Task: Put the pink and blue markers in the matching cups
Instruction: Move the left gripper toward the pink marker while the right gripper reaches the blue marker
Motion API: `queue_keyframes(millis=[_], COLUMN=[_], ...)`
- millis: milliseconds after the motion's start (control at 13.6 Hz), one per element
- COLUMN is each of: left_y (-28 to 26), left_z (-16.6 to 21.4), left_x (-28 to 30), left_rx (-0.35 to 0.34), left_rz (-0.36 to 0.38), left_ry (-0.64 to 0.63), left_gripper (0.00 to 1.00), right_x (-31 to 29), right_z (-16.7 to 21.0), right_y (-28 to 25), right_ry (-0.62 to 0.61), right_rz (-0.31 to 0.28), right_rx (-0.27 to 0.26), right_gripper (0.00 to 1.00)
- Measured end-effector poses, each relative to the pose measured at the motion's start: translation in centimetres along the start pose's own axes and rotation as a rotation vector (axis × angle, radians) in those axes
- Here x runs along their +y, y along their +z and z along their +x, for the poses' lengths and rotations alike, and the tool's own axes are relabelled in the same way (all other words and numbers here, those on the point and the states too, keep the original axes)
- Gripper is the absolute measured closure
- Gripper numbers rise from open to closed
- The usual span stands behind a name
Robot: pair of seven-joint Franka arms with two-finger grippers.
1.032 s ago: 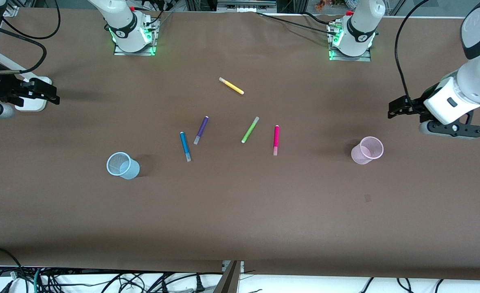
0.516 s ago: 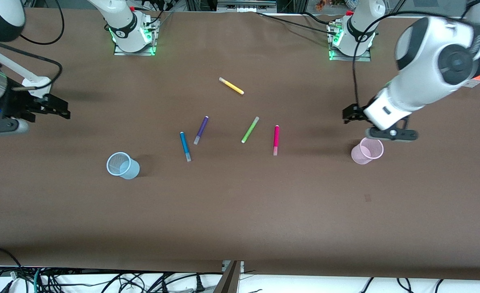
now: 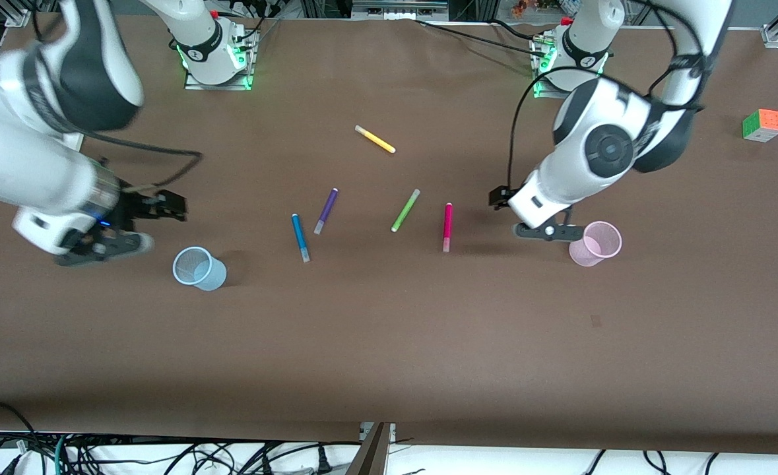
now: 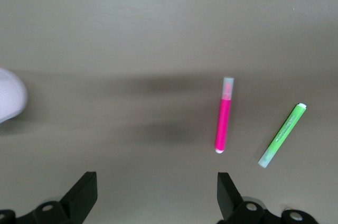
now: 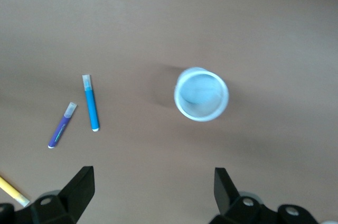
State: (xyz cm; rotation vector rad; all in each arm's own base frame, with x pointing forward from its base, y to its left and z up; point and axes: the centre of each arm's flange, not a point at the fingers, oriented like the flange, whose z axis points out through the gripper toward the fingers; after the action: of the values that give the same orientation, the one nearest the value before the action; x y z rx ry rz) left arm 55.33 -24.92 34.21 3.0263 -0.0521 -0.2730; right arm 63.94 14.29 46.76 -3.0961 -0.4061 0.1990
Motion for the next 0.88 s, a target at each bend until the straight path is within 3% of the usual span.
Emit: queue_keyframes(millis=[295,516,885], left_y=[6.9,11.8,15.4], left_z=[1.2,0.7,0.2], left_x=[3.1,6.2,7.3], left_rx=[0.028,0.057,0.079], left_rz=[-0.033,-0.004,0.069], left_ry=[0.012,0.02,0.06], left_gripper=[0.0,0.0,0.0], right_x=[-3.9,-5.8,-10.6], right_z=[2.8,4.0,5.8], right_y=[6.7,10.3,14.9], right_ry=[-0.06,-0.087,-0.155], right_rz=[-0.003,-0.005,-0.01], right_rx=[-0.042,-0.058,-0.01], right_gripper=[0.0,0.0,0.0])
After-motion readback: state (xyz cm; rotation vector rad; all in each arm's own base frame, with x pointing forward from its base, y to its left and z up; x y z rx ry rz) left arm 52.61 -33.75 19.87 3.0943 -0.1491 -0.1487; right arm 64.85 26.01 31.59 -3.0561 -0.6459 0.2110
